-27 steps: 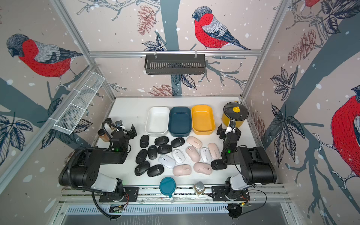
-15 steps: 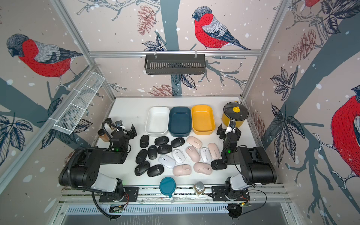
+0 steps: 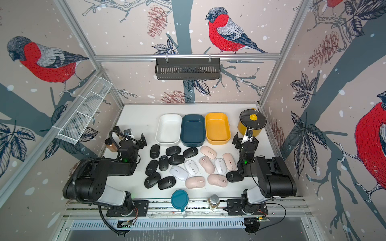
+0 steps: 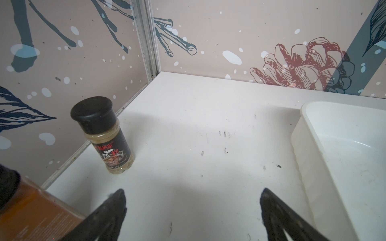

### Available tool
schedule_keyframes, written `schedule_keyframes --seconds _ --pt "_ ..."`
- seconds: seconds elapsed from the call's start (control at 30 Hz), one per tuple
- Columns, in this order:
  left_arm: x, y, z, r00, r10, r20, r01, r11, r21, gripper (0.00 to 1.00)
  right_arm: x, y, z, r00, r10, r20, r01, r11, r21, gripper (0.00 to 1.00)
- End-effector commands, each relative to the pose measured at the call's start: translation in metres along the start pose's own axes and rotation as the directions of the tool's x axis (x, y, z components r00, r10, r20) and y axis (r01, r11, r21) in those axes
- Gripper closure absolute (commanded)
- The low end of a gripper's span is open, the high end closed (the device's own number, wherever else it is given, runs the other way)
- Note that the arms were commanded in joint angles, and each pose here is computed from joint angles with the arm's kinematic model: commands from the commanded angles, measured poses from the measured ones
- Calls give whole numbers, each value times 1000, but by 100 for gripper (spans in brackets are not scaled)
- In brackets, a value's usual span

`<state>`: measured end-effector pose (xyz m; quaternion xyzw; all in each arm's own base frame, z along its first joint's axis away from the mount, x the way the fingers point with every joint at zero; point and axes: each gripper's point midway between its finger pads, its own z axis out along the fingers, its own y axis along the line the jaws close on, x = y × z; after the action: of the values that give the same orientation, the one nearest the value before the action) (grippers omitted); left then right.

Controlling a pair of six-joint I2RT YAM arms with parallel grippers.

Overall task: Place the mice by color into the storage box
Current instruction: Pick up the mouse from the center of the board.

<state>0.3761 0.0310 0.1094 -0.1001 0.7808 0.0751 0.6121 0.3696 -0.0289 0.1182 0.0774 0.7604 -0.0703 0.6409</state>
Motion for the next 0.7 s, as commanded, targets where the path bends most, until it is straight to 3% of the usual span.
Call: schedule_keyframes --seconds 0.0,0.17,0.27,0.33,0.4,0.5,0.67 --pt "-13 -1 0 999 -20 48 20 1000 5 2 -7 2 1 1000 16 24 -16 1000 -11 1" --pt "-12 -1 -1 999 -20 48 19 1000 6 2 -7 2 1 1000 16 25 -16 1000 -11 1" --pt "-13 -1 -2 998 -20 52 20 1000 5 9 -11 -1 -1 999 19 40 -20 1000 8 2" --pt "-27 -2 -5 995 14 101 -16 1000 13 13 -27 -10 -1 997 27 78 -35 995 95 3" --pt "-34 -4 -8 997 -7 78 6 1000 10 16 -37 -7 2 1000 2 17 -5 989 146 6" --pt "-52 -4 -19 997 6 77 -2 998 -59 18 -61 -6 2 998 59 -20 -53 972 230 10" --pt "-93 -18 -38 994 -92 52 97 990 -106 21 -94 12 -20 984 175 -40 -162 963 217 12"
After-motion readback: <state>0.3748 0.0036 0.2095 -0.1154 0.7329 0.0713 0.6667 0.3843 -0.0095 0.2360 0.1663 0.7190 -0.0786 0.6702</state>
